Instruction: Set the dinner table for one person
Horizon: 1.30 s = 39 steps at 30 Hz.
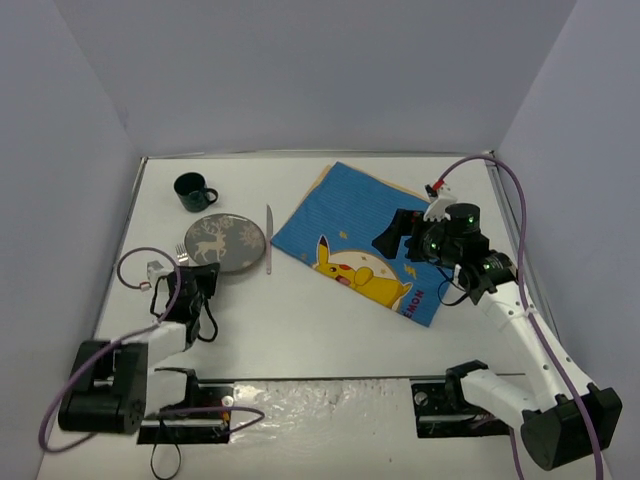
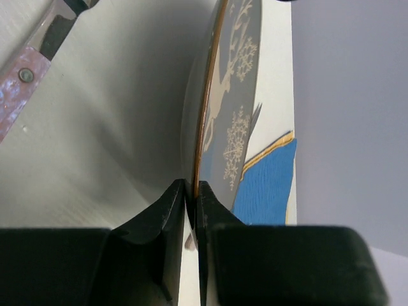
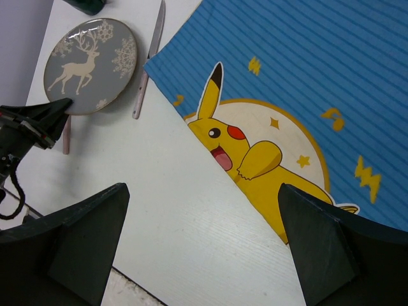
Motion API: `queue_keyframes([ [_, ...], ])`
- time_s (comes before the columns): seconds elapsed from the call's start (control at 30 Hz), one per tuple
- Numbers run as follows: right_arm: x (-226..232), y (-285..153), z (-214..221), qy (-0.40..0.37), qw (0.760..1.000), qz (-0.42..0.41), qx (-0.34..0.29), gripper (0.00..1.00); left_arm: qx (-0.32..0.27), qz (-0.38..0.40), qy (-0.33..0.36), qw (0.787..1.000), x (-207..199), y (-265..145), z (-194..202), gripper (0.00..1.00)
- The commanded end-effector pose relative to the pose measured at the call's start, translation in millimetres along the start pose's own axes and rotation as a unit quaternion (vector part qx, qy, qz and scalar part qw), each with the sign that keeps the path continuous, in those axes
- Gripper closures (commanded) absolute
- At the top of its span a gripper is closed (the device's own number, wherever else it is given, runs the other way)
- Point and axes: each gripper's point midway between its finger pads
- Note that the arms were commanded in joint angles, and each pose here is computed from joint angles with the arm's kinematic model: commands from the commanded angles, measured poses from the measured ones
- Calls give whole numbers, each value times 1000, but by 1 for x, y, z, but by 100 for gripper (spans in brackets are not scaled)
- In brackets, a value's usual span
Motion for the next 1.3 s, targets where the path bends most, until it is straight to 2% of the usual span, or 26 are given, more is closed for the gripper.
queue_keyframes([
  [0.0,13,-3,-18,-18,999,-26,-30,0,-33,113,18,993,-86,-33,-23,100],
  [0.2,18,-5,-26,-20,999,-34,-37,0,-4,167,29,985,-129,-57,-18,100],
  [0.37,23,-10,-37,-26,998,-38,-51,0,97,233,52,966,-183,-68,17,100],
  [0.43,28,-15,-48,-29,997,-40,-64,0,155,258,71,951,-207,-67,47,100],
  [0.53,31,-20,-58,-34,996,-39,-78,0,210,272,99,934,-223,-65,87,100],
  [0.7,34,-32,-72,-43,993,-36,-103,0,293,327,129,889,-266,-57,169,100],
  [0.93,29,-40,-74,-42,992,-19,-115,0,356,367,142,848,-285,-41,249,100],
  [1.27,20,-42,-68,-40,993,2,-109,0,405,348,126,836,-252,-5,300,100],
])
Point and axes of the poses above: each gripper's point midway between its finger pads, its own y axis out along the fingers, its own x axis along the line the jaws close on, z = x × y, and after that the axes turned 5 degrees about -y, right-handed
